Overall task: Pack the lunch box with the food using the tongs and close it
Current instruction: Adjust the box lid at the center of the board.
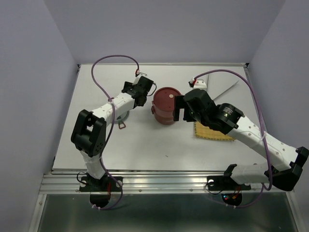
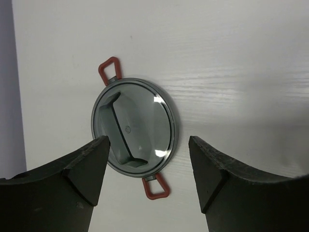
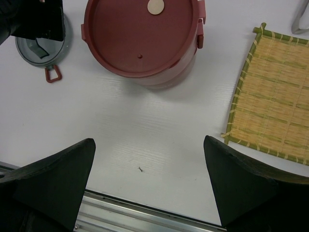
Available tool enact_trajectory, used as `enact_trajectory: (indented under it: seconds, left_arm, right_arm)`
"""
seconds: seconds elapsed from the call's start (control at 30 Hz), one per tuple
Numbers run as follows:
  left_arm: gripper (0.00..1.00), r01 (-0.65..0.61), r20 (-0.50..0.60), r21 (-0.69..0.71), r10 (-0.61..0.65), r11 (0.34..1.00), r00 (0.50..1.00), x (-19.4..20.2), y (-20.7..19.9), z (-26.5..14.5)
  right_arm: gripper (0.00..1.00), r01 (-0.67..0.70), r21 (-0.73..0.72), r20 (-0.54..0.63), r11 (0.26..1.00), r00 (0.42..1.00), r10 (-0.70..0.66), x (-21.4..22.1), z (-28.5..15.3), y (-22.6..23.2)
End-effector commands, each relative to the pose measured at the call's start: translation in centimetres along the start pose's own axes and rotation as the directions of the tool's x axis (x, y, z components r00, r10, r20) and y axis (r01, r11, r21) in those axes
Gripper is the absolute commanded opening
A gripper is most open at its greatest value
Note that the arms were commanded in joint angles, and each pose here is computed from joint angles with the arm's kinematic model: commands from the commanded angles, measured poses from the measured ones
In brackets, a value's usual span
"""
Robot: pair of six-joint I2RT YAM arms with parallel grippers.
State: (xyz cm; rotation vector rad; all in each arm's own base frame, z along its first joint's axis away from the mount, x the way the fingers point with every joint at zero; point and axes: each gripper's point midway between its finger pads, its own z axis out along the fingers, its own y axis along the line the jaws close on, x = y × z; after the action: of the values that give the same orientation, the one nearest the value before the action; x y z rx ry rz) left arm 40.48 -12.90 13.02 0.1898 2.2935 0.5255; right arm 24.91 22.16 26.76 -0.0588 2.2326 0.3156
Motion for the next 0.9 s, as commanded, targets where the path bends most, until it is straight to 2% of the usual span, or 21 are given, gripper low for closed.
enact_trajectory:
  seconds: [0.0, 0.13, 0.2, 0.43, 0.67, 0.87]
  left_arm:
    - [0.78, 0.129, 0.059, 0.121, -0.137, 0.984, 0.989, -2.8, -0.2, -1.4]
    - [0.78, 0.263, 0.05, 0.147, -0.273, 0.953, 0.961, -3.3, 1.9, -1.0]
    - [0.78, 0.366, 0.043, 0.162, -0.377, 0.917, 0.925, -3.4, 3.4, -0.8]
    - [0.78, 0.574, 0.007, 0.087, -0.576, 0.814, 0.817, -1.1, 6.2, 1.2]
    - [0.74, 0.685, -0.094, 0.075, -0.679, 0.725, 0.729, 2.5, 6.2, 4.3]
    - [0.72, 0.713, -0.154, 0.075, -0.698, 0.697, 0.699, 4.8, 5.0, 5.4]
  right_arm:
    - [1.0, -0.008, -0.006, 0.041, 1.0, 0.999, 0.008, -1.0, -0.4, 0.1]
    - [1.0, -0.007, -0.004, 0.04, 1.0, 0.999, 0.007, -0.9, -0.5, 0.0]
    - [1.0, -0.003, -0.002, 0.03, 1.0, 1.0, 0.003, -0.5, -0.2, -0.1]
    - [1.0, 0.024, -0.012, 0.011, 1.0, 1.0, -0.024, -0.1, 0.7, 0.5]
    - [1.0, 0.033, -0.029, 0.001, 0.999, 0.999, -0.033, 0.1, 1.1, 1.1]
    - [1.0, 0.026, -0.041, -0.006, 0.999, 1.0, -0.026, 0.4, 1.0, 1.1]
